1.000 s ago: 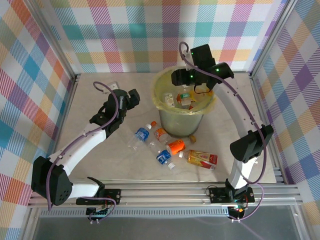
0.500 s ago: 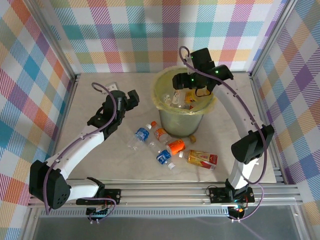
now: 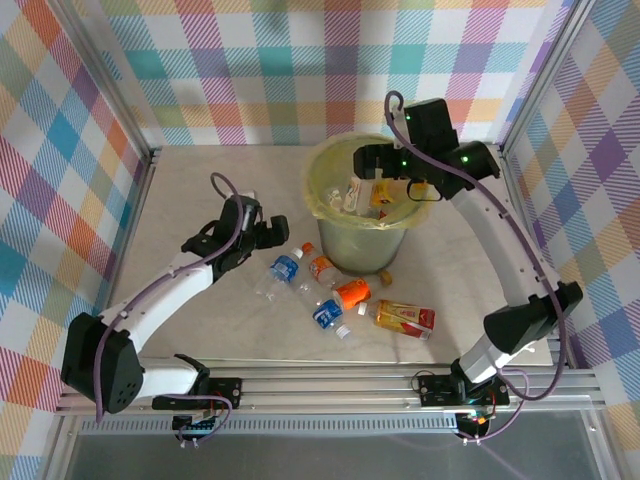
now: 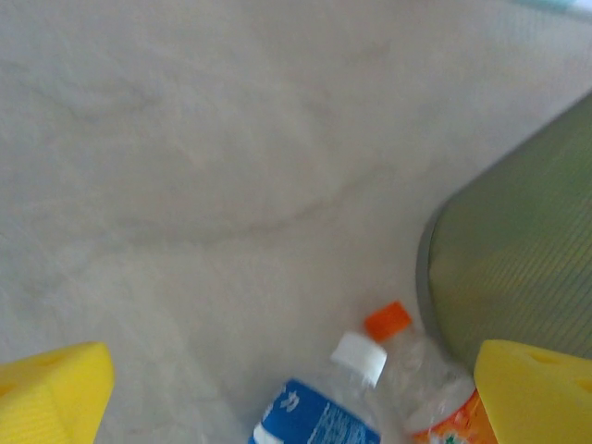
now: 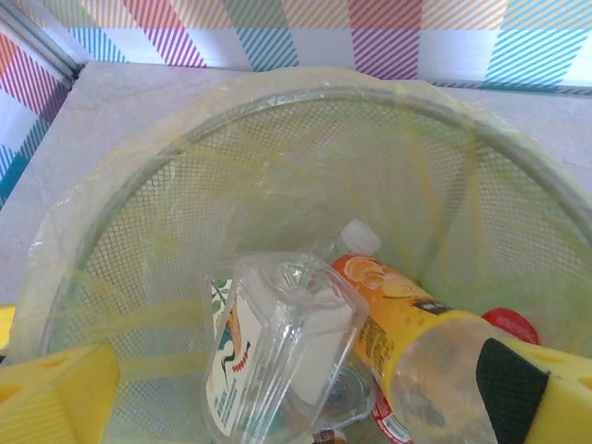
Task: Put the plastic bottles in the bin
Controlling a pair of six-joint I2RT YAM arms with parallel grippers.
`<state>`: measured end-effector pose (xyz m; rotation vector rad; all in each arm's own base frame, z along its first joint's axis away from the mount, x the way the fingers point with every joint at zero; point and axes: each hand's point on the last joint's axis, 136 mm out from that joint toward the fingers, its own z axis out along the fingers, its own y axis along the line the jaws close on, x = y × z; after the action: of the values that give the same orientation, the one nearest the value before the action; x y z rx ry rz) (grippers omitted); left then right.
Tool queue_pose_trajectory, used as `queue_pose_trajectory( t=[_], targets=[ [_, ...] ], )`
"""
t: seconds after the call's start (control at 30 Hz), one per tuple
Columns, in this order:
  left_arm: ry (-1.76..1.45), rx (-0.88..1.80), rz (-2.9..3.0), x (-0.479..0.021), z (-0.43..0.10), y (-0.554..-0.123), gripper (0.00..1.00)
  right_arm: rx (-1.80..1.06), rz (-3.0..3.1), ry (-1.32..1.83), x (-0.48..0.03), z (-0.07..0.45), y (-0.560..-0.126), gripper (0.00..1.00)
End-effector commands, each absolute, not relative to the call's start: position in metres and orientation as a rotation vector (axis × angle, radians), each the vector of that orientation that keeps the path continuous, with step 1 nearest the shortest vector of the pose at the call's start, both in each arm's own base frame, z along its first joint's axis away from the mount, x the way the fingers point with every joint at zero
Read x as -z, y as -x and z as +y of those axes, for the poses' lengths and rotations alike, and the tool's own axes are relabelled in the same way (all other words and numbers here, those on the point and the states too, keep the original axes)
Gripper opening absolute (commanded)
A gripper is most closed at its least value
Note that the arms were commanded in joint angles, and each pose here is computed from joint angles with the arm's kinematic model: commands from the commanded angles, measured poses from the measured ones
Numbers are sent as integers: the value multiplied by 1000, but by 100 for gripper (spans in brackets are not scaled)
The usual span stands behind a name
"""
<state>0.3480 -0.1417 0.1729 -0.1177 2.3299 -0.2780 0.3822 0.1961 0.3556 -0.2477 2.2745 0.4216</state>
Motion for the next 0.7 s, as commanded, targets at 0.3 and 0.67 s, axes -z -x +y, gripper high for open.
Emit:
queue_pose_trajectory(
  t=[0.3, 0.67],
  targets=[
    [2, 282, 2606, -104, -152, -304, 100, -337, 2164, 33, -362, 150, -348, 100],
    [-96, 277, 2715, -76, -172, -295, 100, -284, 2073, -59, -369, 122, -329, 100]
  ],
)
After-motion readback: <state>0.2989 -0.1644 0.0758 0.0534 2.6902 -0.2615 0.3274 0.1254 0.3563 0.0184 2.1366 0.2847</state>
